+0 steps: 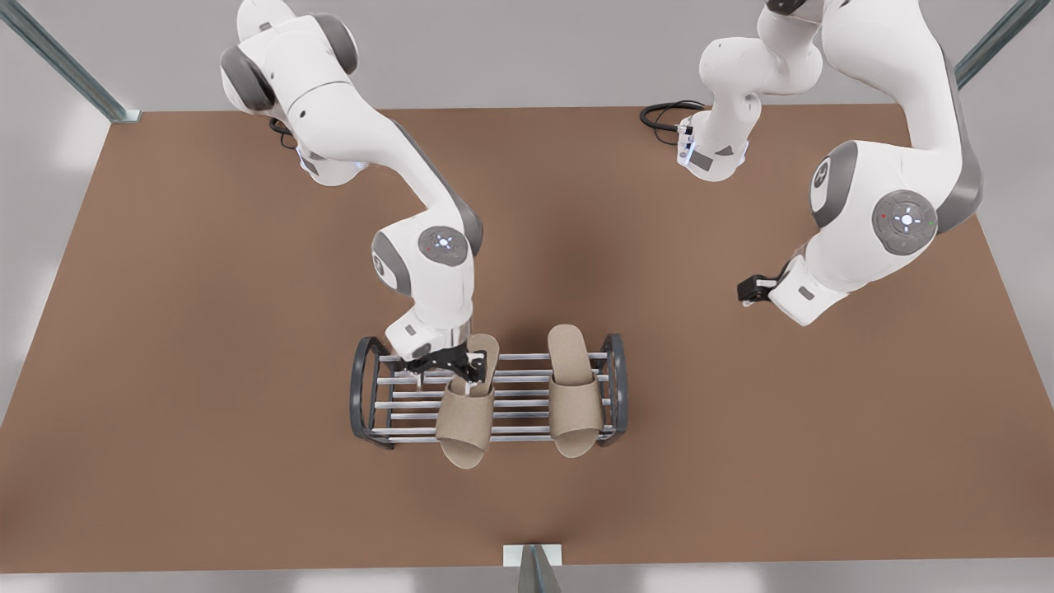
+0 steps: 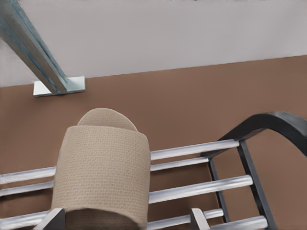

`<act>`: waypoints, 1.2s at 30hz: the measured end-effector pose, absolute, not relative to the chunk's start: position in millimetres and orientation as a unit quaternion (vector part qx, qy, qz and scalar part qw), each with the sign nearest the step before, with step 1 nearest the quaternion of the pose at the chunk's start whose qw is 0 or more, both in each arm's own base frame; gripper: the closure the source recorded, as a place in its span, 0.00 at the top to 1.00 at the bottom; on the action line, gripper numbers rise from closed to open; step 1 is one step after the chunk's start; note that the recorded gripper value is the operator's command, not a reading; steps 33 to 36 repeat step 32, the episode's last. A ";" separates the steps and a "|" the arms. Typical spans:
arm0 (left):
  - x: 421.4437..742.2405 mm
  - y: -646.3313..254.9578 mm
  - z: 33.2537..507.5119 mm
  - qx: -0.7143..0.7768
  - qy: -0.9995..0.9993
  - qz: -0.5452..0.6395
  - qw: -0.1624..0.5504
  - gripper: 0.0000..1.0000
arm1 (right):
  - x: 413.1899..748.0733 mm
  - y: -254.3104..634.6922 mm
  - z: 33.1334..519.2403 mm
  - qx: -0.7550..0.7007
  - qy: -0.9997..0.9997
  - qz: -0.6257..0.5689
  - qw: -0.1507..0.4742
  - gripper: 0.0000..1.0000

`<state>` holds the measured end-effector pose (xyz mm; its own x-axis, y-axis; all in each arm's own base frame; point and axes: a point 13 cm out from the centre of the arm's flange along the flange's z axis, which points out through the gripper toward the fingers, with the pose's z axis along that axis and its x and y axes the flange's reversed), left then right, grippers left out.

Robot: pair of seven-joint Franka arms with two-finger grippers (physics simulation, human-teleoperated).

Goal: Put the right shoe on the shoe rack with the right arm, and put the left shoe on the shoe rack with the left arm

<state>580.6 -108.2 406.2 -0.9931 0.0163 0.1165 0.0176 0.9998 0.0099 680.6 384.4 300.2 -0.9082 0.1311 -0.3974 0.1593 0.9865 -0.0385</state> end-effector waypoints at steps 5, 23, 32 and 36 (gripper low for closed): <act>580.8 -109.9 406.6 -0.007 -0.998 -0.006 0.057 1.00 | 642.2 434.5 368.5 0.056 0.977 0.014 0.206 1.00; 580.5 -111.0 405.6 -0.001 -0.998 -0.006 0.058 1.00 | 617.5 45.3 559.4 0.216 0.975 -0.008 0.050 1.00; 580.7 -108.6 405.6 0.003 -0.998 -0.007 0.059 1.00 | 620.4 73.1 507.5 0.098 0.995 -0.021 -0.010 1.00; 580.7 -108.6 405.6 0.003 -0.998 -0.007 0.059 1.00 | 620.4 73.1 507.5 0.098 0.995 -0.021 -0.010 1.00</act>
